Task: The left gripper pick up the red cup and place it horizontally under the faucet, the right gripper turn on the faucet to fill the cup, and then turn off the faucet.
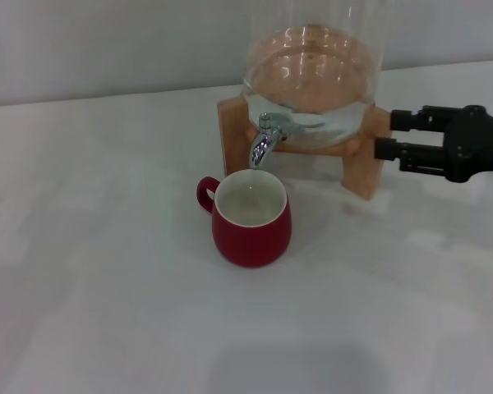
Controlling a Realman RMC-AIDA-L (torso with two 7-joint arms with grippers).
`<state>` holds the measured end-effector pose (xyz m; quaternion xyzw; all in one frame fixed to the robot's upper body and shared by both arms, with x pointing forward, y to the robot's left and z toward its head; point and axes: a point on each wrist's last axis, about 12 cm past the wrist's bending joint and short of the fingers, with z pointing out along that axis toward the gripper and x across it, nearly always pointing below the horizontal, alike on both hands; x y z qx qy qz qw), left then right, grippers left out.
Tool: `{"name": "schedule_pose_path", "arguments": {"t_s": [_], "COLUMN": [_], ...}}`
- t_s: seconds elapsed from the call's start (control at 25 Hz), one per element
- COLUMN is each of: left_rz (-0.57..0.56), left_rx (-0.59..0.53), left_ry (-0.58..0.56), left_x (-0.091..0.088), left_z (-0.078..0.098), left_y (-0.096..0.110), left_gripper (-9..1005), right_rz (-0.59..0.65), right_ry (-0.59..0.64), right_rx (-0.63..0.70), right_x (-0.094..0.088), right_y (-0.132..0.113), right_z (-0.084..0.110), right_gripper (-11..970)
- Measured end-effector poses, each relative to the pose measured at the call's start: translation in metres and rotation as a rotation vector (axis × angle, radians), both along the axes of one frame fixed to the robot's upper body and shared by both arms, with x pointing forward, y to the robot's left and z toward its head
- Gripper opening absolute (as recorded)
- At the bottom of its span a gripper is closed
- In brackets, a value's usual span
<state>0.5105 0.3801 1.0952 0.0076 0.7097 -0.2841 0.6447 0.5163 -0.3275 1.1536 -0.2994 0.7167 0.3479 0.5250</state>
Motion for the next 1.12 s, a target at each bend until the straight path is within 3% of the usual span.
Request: {"name": "schedule_pose_path", "arguments": {"t_s": [0.52,1.12], "left_rz": [0.012,0.067], "left_rx": [0.008,-0.042], "left_ry": [0.043,0.104], "left_x": [0.006,0.01], "left_z": [0.0,0.0], "left_y": [0.002,0.013], "left_gripper": [706,705], "right_rz": [0.034,0.015], "right_ry": [-0.012,-0.049], "right_rx": [-0.076,-0.081], "right_x": [0.015,0.023], "right_y": [0.05,0.074], "right_z": [-0.007,-0.005], "right_gripper": [631,631]}}
